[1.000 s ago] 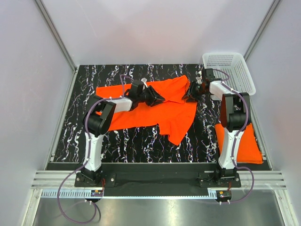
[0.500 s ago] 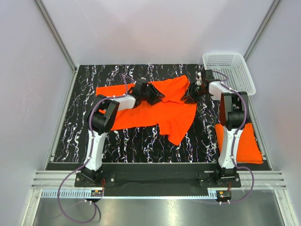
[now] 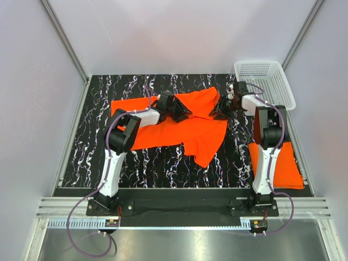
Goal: Fold and stack the t-shirts
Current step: Fold the tshirt
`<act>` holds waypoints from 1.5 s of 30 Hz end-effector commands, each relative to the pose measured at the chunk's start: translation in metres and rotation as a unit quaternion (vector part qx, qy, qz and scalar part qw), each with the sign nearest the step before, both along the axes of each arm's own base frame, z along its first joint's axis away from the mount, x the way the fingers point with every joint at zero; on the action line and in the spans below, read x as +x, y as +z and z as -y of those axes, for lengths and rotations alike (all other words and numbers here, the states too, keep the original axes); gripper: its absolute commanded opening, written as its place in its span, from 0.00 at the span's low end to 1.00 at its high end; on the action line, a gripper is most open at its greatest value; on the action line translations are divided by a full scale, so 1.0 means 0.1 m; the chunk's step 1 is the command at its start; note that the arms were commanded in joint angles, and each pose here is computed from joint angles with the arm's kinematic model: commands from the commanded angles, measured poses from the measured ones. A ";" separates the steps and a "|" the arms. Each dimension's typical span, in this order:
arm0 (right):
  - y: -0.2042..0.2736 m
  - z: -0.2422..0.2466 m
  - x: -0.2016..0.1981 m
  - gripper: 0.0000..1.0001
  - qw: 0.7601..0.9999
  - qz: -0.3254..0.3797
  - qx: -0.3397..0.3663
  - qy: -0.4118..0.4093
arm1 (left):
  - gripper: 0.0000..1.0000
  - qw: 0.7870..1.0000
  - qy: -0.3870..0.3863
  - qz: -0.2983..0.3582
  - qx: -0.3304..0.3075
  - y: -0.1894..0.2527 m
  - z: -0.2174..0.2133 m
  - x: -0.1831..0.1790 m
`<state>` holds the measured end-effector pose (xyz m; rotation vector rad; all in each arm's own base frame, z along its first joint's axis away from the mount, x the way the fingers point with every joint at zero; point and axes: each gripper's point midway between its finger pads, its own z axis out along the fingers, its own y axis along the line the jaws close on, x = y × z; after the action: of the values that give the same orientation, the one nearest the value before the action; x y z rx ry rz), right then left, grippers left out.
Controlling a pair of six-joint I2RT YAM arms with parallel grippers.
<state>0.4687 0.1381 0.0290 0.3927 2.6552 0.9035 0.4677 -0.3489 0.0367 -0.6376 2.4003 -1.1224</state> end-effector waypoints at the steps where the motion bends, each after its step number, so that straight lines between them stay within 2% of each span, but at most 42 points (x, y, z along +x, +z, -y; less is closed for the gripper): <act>1: 0.06 -0.04 0.10 0.47 1.000 0.015 0.018 0.003 | 0.46 1.000 -0.002 0.024 -0.006 0.10 0.07 0.15; 6: 0.07 -0.07 0.12 0.45 1.000 0.016 0.026 0.003 | 0.35 0.999 -0.012 0.030 -0.015 0.16 0.14 0.18; 10: 0.12 -0.09 0.19 0.38 0.999 0.023 0.037 0.001 | 0.24 0.999 -0.021 0.036 -0.004 0.25 0.12 0.19; 13: 0.19 -0.11 0.25 0.17 0.999 0.026 0.046 -0.005 | 0.18 0.998 -0.037 0.042 0.007 0.33 0.13 0.17; 14: 0.22 -0.11 0.26 0.01 0.999 0.025 0.047 -0.012 | 0.16 0.998 -0.040 0.038 0.012 0.34 0.11 0.16; 17: 0.50 -0.06 0.29 0.00 0.998 0.046 0.042 -0.031 | 0.11 0.997 -0.058 0.036 0.023 0.44 0.10 0.14; 28: 0.73 0.02 0.09 0.00 0.994 0.017 0.079 -0.071 | 0.05 0.996 -0.082 -0.018 0.003 0.49 0.02 -0.05; 32: 0.83 0.03 0.10 0.00 0.991 0.001 0.105 -0.087 | 0.08 0.996 -0.079 -0.032 -0.004 0.49 -0.05 -0.06; 35: 0.83 0.02 0.12 0.00 0.989 -0.006 0.114 -0.088 | 0.20 0.996 -0.085 -0.021 -0.002 0.55 -0.07 -0.04; 36: 0.83 0.03 0.14 0.00 0.989 -0.007 0.115 -0.090 | 0.28 0.996 -0.088 -0.017 -0.002 0.57 -0.07 -0.02; 39: 0.80 0.03 0.14 0.00 0.988 -0.014 0.118 -0.095 | 0.39 0.995 -0.103 -0.003 -0.002 0.62 -0.06 0.00; 45: 0.53 0.13 0.05 0.00 0.989 -0.052 0.078 -0.114 | 0.44 0.991 -0.125 0.018 0.035 0.60 -0.21 -0.04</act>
<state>0.4761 0.1350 0.0840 0.7019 2.5394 1.1030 0.4566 -0.3288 0.0451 -0.4587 2.6241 -1.0942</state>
